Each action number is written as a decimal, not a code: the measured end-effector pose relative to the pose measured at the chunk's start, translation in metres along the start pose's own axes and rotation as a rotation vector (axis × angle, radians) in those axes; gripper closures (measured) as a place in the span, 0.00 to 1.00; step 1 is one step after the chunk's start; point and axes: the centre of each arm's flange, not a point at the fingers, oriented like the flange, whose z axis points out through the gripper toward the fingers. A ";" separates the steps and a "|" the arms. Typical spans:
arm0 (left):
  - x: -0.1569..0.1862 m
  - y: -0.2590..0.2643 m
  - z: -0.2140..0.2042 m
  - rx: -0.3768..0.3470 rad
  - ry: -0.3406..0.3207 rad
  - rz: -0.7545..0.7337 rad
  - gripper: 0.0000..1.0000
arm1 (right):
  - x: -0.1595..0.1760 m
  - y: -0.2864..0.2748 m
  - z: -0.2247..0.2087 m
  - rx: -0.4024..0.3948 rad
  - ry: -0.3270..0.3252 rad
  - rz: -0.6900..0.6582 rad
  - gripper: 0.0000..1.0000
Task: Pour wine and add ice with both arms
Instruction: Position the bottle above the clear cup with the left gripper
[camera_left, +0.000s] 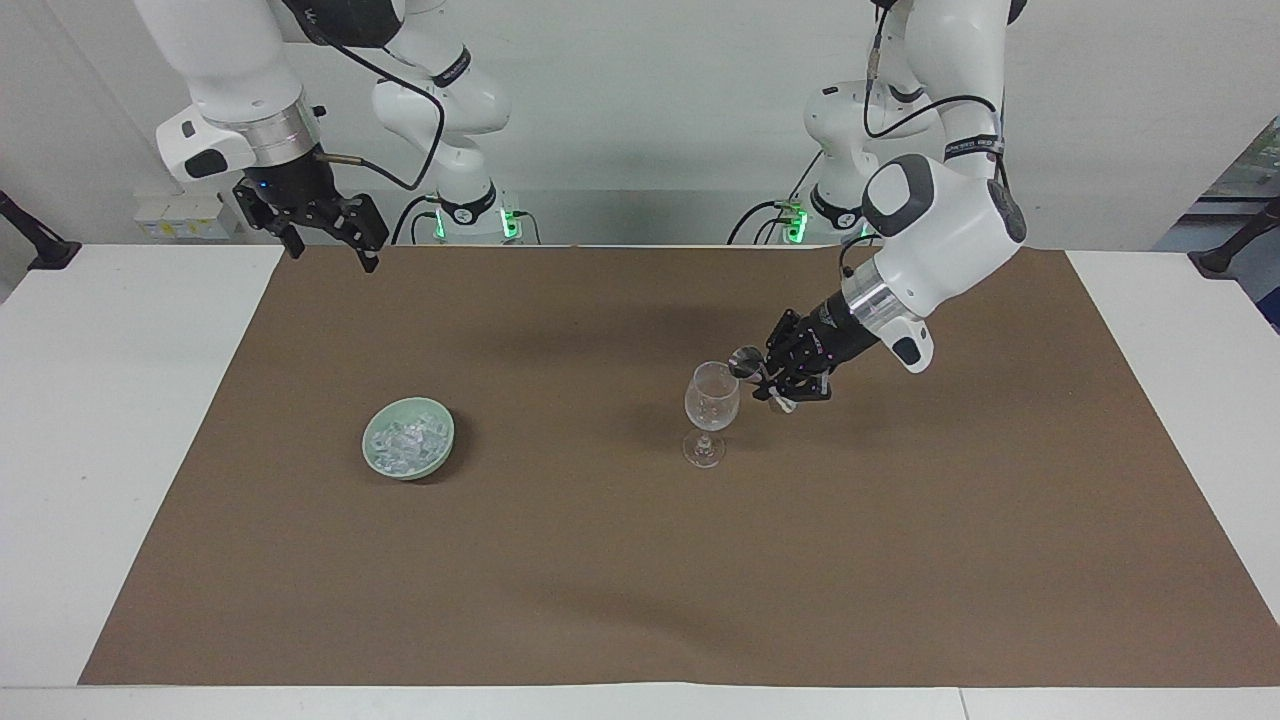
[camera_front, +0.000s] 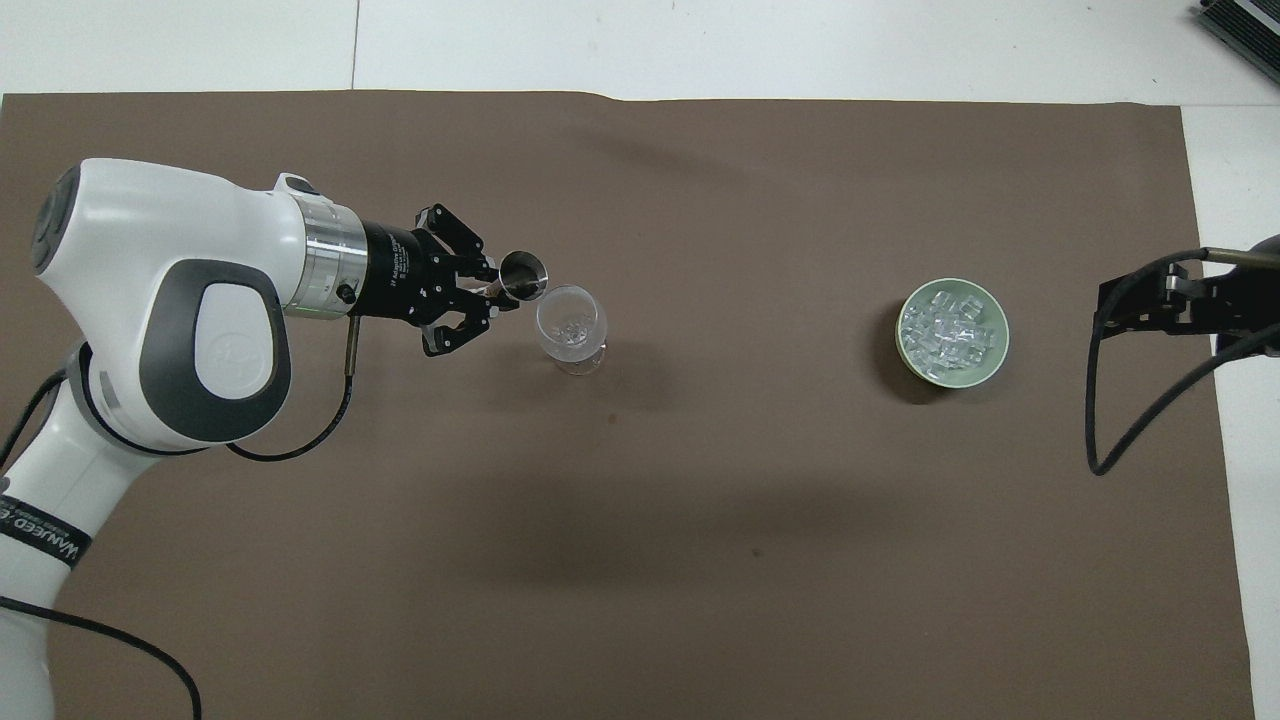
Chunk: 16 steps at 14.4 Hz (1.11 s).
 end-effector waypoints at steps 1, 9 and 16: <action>-0.002 -0.001 0.000 -0.001 0.009 0.008 0.75 | 0.000 0.000 0.000 0.000 0.000 0.000 0.00; -0.010 -0.005 -0.002 -0.009 0.079 0.077 0.75 | 0.000 0.000 0.000 0.000 0.000 0.000 0.00; -0.018 -0.010 0.003 -0.004 0.137 0.125 0.75 | 0.000 0.000 0.000 0.000 0.000 0.000 0.00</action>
